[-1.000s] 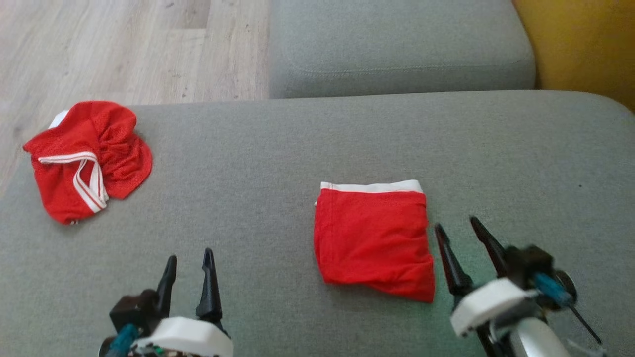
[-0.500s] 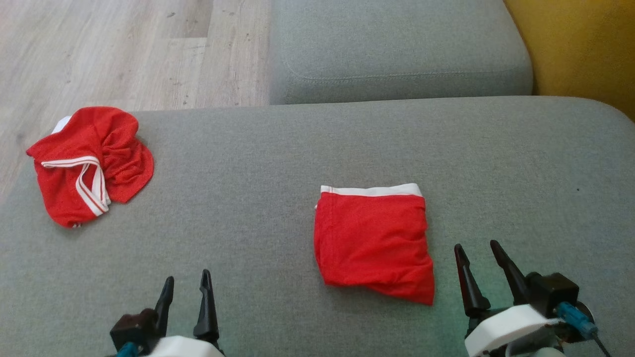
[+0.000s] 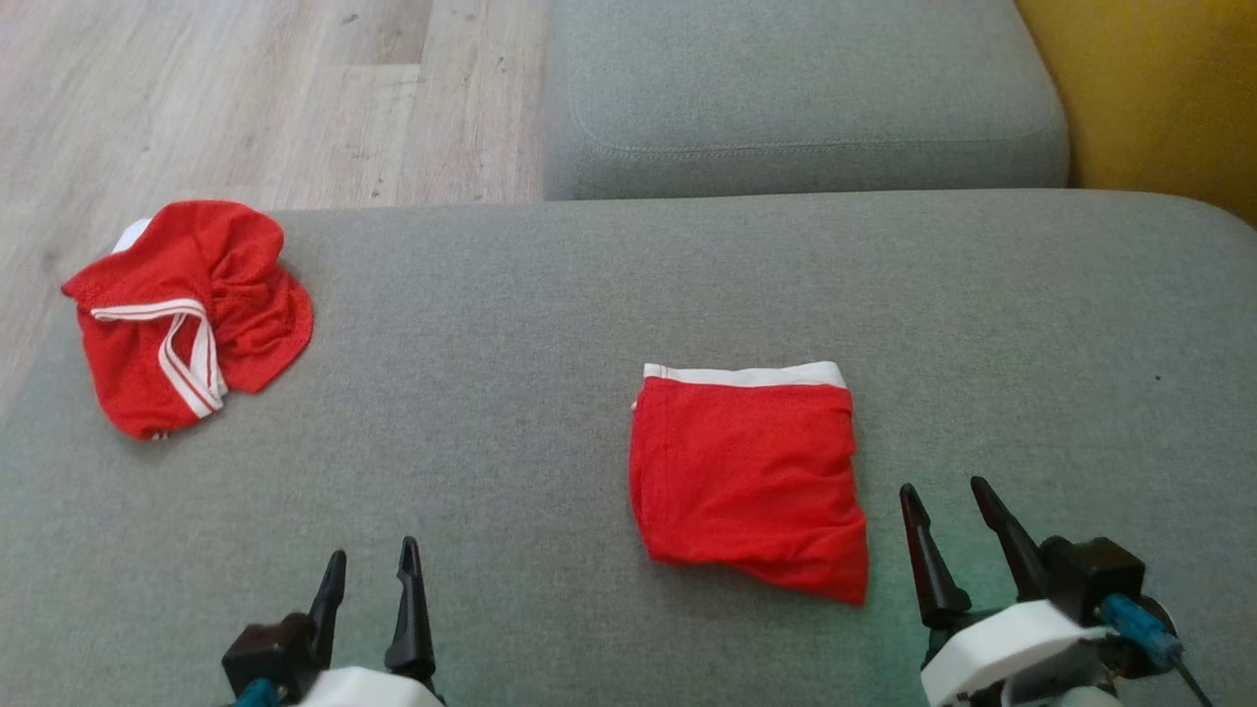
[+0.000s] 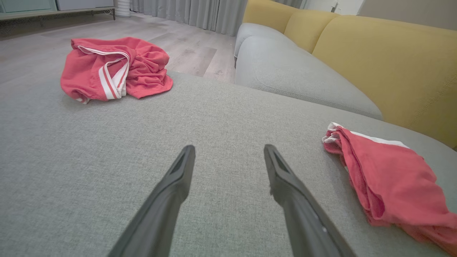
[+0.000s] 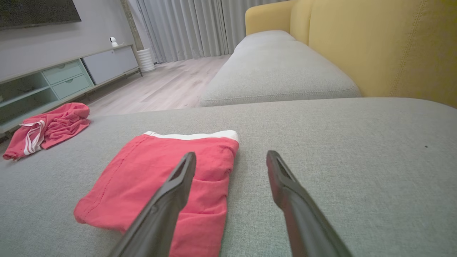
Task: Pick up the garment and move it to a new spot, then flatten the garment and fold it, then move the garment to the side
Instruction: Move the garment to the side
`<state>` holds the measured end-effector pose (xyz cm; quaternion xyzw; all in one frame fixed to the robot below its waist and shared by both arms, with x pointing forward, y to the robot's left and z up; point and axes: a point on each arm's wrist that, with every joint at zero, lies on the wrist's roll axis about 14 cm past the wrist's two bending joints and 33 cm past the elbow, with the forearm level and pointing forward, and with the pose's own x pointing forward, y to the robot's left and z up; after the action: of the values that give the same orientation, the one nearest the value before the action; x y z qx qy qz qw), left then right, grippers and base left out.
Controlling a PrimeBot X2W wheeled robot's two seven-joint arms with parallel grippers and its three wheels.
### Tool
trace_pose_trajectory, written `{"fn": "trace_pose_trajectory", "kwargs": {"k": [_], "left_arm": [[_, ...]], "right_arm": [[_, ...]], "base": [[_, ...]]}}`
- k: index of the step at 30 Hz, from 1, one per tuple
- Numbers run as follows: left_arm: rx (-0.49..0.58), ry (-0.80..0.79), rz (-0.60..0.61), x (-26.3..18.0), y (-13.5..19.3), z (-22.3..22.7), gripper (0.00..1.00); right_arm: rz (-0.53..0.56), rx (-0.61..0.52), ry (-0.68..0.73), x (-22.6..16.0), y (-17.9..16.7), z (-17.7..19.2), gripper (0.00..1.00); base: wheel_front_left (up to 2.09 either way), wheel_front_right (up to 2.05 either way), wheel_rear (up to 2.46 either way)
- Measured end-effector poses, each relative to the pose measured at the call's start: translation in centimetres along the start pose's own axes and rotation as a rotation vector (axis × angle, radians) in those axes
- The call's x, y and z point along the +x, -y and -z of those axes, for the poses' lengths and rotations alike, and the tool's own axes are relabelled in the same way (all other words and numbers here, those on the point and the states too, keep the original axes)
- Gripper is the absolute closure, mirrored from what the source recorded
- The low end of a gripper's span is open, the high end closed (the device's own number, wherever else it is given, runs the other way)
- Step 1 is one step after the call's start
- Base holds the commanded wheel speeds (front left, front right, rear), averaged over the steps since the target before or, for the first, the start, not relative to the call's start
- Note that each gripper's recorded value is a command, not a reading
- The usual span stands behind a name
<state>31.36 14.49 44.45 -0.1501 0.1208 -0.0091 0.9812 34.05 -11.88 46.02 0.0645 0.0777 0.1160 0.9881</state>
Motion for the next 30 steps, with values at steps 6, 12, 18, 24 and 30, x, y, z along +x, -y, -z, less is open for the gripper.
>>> {"fn": "trace_pose_trajectory", "kwargs": {"k": [6, 12, 18, 24, 30], "left_arm": [[0.001, -0.013, -0.016, 0.1, -0.5, 0.4, 0.0], [-0.013, -0.011, -0.027, 0.6, -0.6, 0.2, 0.0], [-0.041, -0.015, -0.055, 0.9, -1.2, 0.3, 0.0], [-0.059, -0.039, -0.095, 0.9, -2.1, 1.3, 0.0], [-0.048, -0.049, -0.117, 1.4, -2.8, 1.6, 0.0]], "right_arm": [[-0.016, -0.019, -0.09, 1.3, -0.2, 1.0, 0.0], [-0.055, -0.042, -0.206, 5.6, -0.9, 0.3, 0.0], [-0.062, -0.037, -0.449, 7.7, -0.9, 3.4, 0.0], [-0.071, -0.042, -0.648, 7.6, -0.9, 7.4, 0.0], [-0.09, -0.023, -0.67, 9.3, -1.1, 7.5, 1.0]], "base": [[0.0, 0.0, 0.0], [0.0, 0.0, 0.0], [0.0, 0.0, 0.0], [0.0, 0.0, 0.0], [0.0, 0.0, 0.0]]}}
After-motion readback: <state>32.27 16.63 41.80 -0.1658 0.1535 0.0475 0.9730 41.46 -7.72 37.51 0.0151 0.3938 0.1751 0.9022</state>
